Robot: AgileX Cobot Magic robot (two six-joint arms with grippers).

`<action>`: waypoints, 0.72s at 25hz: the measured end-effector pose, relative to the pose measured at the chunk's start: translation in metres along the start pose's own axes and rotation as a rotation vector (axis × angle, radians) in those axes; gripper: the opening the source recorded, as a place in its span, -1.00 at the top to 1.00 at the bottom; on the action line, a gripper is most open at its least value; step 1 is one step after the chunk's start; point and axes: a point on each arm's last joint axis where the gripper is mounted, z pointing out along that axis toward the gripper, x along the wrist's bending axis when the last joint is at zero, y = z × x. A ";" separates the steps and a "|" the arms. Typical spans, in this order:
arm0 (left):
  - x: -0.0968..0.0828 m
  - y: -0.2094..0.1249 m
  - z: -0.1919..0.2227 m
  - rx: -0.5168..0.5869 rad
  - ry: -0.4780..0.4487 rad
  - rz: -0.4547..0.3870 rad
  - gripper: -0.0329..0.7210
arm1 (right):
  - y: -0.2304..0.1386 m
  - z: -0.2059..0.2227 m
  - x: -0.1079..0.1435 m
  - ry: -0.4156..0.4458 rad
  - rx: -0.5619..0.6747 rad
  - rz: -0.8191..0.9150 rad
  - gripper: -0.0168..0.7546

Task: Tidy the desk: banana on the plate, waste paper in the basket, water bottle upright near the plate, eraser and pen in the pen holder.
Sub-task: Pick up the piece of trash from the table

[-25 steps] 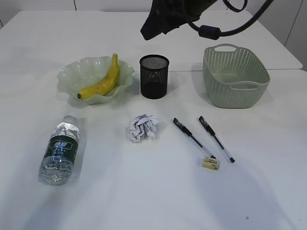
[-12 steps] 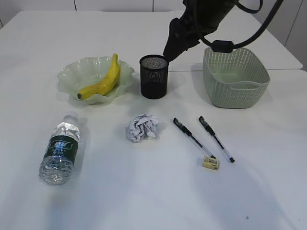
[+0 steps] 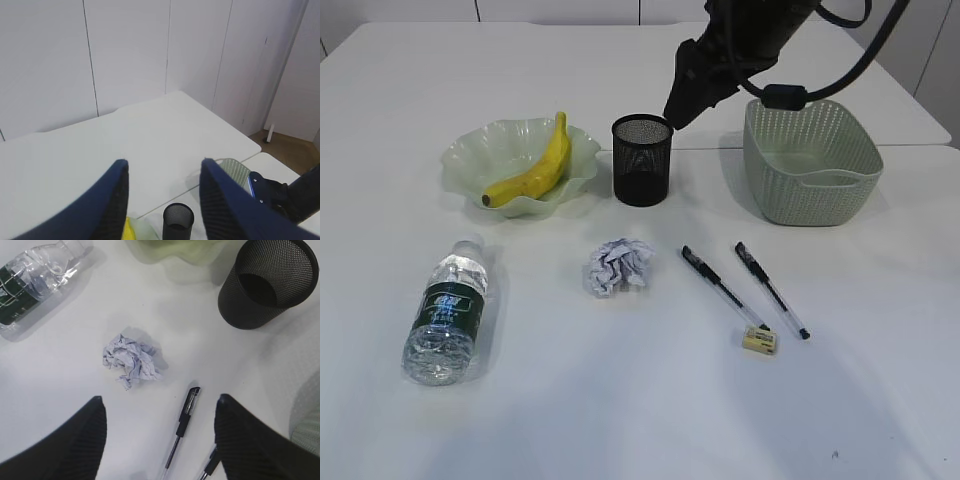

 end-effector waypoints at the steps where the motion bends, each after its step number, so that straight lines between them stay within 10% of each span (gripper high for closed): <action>1: -0.003 0.002 -0.007 -0.010 0.005 0.004 0.03 | 0.000 0.000 0.000 0.002 -0.001 0.001 -0.35; 11: -0.019 0.011 -0.057 -0.078 0.135 0.072 0.03 | 0.000 0.000 0.001 0.006 -0.005 0.004 -0.35; 18: 0.006 0.009 -0.069 -0.034 0.445 0.123 0.04 | 0.002 0.000 0.002 0.025 -0.017 0.012 -0.35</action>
